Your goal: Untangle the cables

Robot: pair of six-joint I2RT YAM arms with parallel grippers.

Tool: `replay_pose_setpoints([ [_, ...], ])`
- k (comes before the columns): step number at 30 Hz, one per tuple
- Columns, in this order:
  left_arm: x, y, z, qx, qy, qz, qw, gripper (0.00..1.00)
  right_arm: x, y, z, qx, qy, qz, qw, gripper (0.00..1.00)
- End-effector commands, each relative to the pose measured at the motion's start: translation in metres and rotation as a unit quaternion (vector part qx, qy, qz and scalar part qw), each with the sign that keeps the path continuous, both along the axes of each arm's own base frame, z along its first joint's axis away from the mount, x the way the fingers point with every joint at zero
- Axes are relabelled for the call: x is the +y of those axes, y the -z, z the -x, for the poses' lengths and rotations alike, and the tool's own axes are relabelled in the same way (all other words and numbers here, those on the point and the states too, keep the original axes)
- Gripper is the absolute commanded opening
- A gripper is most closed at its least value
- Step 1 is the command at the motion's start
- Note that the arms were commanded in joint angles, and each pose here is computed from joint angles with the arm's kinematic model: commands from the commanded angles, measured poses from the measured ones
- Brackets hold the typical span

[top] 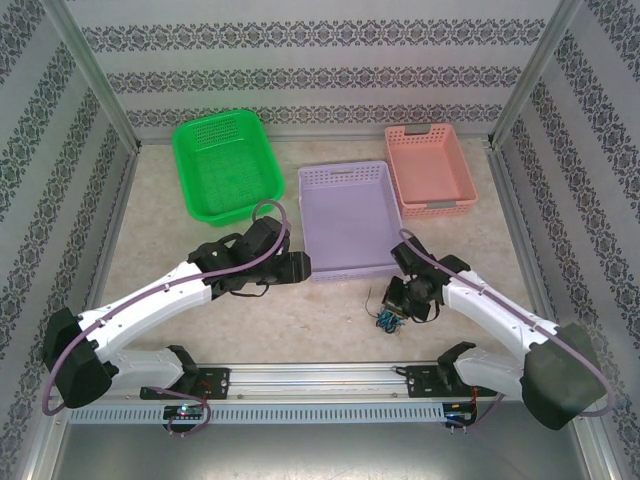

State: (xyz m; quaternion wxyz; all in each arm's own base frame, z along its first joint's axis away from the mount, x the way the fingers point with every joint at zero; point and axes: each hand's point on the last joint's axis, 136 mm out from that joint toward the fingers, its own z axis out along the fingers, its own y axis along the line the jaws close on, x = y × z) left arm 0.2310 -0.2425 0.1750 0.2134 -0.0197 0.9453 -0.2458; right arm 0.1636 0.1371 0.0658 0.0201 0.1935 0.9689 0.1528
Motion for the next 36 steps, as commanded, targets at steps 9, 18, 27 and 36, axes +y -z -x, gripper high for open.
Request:
replay_pose_setpoints([
  [9, 0.064, -0.043, -0.019, 0.086, -0.197, 0.054, 0.975, 0.64, 0.173, -0.120, -0.023, -0.165, -0.290, -0.193, 0.923, 0.00],
  [18, 0.087, -0.014, -0.015, 0.248, -0.311, 0.167, 0.902, 0.69, 0.257, -0.138, -0.062, -0.225, -0.333, -0.294, 0.867, 0.00],
  [27, 0.082, 0.025, -0.015, 0.282, -0.388, 0.252, 0.840, 0.70, 0.290, -0.129, -0.071, -0.212, -0.340, -0.347, 0.848, 0.00],
  [36, 0.088, 0.031, -0.030, 0.259, -0.414, 0.254, 0.835, 0.63, 0.291, -0.112, -0.055, -0.172, -0.359, -0.357, 0.845, 0.00],
])
